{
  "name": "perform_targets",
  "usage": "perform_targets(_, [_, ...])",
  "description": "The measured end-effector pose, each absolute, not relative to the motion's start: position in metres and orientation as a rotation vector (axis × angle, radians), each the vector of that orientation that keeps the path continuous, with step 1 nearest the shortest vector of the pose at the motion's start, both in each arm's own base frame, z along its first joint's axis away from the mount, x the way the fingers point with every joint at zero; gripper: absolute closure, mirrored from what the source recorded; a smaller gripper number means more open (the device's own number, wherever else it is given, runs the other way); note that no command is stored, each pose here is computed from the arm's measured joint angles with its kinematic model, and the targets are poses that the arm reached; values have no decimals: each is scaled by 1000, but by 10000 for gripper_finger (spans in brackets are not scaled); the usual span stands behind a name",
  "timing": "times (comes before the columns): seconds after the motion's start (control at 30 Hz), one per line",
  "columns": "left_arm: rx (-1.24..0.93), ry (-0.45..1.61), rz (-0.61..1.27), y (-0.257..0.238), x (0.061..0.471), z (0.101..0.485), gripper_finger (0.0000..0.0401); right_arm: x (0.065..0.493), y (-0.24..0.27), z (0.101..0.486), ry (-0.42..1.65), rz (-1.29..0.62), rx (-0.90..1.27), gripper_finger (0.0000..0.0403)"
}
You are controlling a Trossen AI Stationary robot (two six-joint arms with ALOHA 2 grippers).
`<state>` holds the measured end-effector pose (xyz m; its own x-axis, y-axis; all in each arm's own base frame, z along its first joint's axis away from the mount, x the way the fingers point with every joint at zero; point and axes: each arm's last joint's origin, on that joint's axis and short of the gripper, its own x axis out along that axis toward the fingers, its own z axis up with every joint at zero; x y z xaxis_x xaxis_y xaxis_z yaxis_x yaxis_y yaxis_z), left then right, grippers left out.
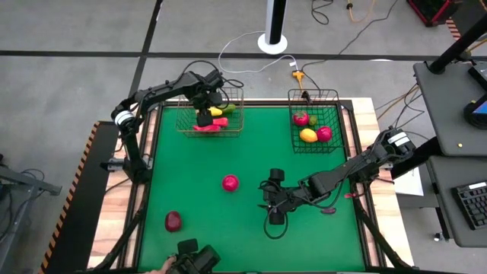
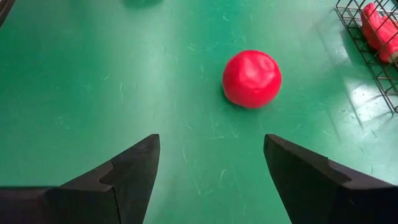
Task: Sort produce into baskets
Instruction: Put the yellow corn into the gold wire basket
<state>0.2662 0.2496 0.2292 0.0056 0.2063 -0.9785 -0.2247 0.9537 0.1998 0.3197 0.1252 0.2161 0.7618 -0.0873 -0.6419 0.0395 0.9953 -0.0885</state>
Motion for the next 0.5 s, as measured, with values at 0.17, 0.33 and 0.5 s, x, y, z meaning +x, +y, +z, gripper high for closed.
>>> perform_targets(0.17, [-16, 1528, 338, 250, 266, 229, 231, 320, 125, 216, 701, -69, -71, 119])
perform_targets(0.33, [-21, 1526, 343, 250, 266, 229, 231, 320, 125, 216, 701, -69, -71, 121])
perform_targets(0.5, [-27, 1525, 349, 250, 266, 229, 215, 320, 125, 216, 701, -69, -71, 119])
